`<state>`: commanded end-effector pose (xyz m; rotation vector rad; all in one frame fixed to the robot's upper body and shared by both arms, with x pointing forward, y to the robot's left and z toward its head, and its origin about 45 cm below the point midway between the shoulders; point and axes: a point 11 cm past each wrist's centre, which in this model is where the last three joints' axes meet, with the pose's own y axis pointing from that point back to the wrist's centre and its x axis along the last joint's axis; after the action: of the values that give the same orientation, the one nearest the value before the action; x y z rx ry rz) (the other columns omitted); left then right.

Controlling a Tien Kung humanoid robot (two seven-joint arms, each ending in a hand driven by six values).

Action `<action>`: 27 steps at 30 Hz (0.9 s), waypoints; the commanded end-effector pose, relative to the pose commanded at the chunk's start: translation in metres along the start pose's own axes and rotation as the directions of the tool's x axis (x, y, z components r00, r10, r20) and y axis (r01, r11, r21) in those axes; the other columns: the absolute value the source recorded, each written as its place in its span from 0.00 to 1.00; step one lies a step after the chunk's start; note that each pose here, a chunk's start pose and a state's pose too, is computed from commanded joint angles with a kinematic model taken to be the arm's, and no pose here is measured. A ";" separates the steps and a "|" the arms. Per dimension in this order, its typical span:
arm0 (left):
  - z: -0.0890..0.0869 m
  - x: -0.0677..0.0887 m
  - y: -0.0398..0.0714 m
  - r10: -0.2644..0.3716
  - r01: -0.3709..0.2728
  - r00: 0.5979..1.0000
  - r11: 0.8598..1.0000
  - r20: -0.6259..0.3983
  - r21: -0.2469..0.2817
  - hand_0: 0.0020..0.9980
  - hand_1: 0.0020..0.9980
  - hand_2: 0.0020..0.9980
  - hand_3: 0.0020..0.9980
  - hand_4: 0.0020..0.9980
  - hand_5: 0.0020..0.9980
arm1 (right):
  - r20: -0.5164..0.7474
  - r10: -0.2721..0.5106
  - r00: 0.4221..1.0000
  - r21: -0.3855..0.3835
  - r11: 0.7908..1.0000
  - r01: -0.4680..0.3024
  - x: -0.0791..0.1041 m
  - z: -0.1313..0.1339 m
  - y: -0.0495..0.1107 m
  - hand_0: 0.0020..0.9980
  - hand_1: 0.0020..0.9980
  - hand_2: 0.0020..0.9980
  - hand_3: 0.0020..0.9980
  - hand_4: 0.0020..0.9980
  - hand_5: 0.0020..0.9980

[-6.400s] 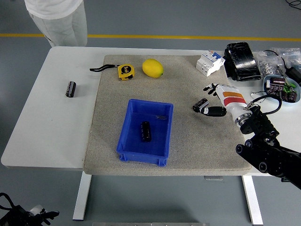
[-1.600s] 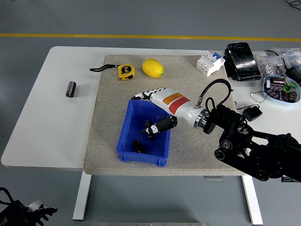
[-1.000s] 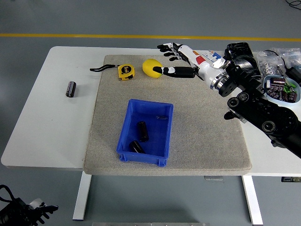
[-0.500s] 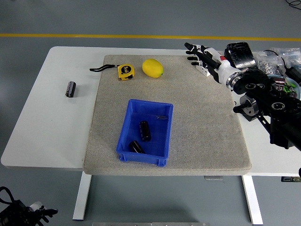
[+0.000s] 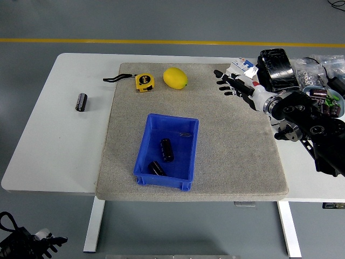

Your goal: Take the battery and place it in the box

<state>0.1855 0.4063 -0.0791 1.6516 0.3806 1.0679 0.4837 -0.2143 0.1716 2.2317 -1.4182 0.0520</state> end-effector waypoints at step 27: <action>-0.007 -0.006 -0.001 -0.010 0.010 1.000 1.000 -0.003 0.011 0.56 0.52 0.60 0.60 0.58 0.64 | -0.456 -0.006 0.890 0.000 1.000 0.007 0.007 0.009 0.003 0.88 0.83 0.84 0.83 1.00 0.88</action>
<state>0.1772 0.4064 -0.0823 1.6568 0.3972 1.0634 0.4822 -0.2252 0.1670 2.0432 -1.1464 0.5409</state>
